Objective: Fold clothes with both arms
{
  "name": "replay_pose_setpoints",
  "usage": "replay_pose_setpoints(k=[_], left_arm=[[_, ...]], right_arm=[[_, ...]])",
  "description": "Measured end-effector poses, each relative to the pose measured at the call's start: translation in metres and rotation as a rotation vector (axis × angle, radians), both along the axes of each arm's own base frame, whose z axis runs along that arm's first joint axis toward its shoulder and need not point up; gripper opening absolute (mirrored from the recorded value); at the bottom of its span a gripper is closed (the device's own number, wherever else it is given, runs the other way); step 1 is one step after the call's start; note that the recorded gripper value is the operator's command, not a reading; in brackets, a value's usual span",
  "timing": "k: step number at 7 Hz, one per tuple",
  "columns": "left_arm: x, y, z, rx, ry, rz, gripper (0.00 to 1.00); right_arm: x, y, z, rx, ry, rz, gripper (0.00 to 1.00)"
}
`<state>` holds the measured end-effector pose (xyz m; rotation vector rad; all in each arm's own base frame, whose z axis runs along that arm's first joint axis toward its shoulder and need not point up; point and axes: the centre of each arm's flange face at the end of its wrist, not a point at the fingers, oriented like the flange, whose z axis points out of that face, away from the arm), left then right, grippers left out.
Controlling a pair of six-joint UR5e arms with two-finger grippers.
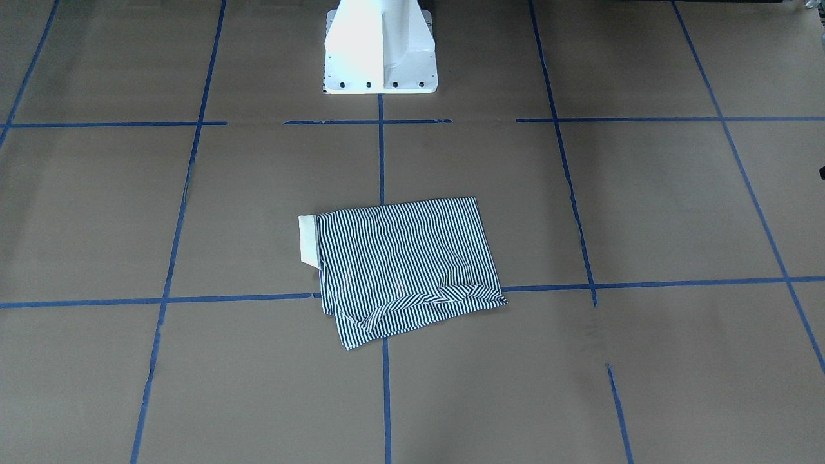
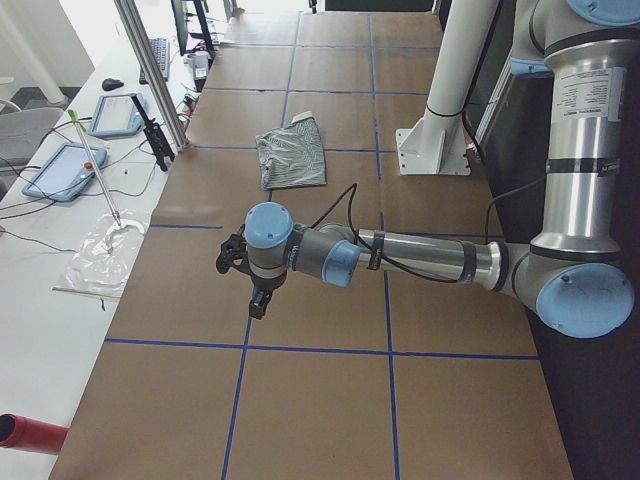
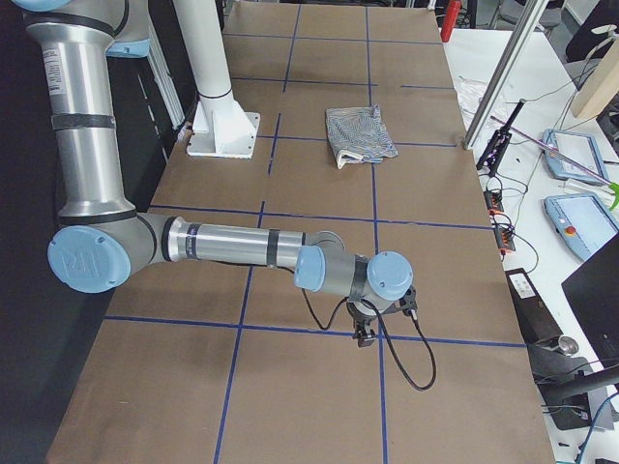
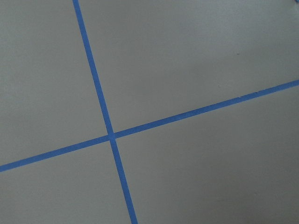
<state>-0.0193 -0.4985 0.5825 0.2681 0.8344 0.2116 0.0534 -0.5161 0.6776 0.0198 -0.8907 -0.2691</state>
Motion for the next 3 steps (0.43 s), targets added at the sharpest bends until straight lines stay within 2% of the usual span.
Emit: replay_pose_setpoints(k=[3], left_arm=[[0.000, -0.004, -0.015, 0.030, 0.003, 0.000, 1.00]], right_arm=[[0.000, -0.001, -0.001, 0.001, -0.001, 0.001, 1.00]])
